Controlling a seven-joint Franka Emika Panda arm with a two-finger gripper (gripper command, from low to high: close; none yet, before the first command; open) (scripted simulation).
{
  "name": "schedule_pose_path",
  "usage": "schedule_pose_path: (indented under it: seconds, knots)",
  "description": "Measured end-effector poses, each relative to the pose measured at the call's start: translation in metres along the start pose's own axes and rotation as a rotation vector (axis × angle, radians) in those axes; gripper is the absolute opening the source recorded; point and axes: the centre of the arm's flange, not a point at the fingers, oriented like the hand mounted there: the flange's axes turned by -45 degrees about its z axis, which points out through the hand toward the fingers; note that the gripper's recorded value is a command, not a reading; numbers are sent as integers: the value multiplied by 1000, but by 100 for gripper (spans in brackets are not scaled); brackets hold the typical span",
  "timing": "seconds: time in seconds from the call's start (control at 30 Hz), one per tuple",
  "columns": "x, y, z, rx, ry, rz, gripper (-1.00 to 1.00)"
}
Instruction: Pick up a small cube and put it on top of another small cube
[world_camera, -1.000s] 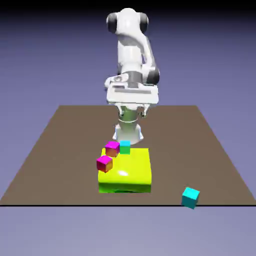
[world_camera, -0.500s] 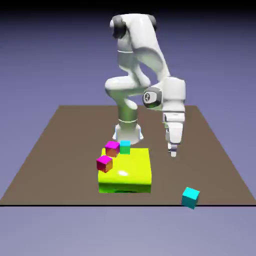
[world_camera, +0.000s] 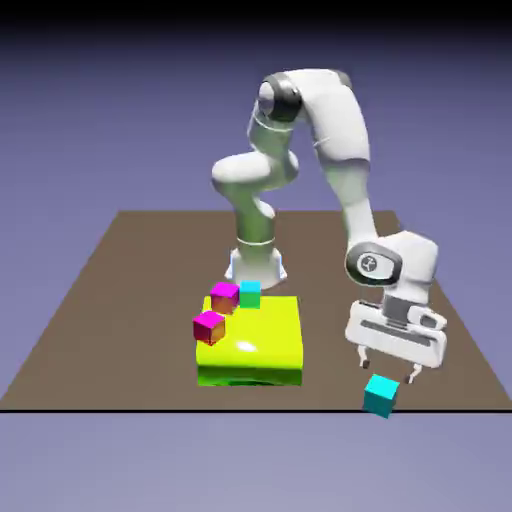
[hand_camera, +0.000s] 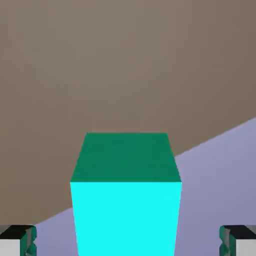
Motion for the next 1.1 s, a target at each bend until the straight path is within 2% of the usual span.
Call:
schedule_pose_path:
  seconds: [0.03, 0.1, 0.27, 0.3, 0.63, 1.1]
  knots:
    - [2, -1, 13, 0, 0, -1, -100]
    - [2, -1, 13, 1, 0, -1, -100]
    - [-7, -1, -55, 1, -1, 1, -100]
    - [-29, 4, -68, -9, -26, 89, -100]
    - [-131, -93, -26, 371, -112, 985, -100]
    - [-218, -236, -39, 848, -294, 2207, -100]
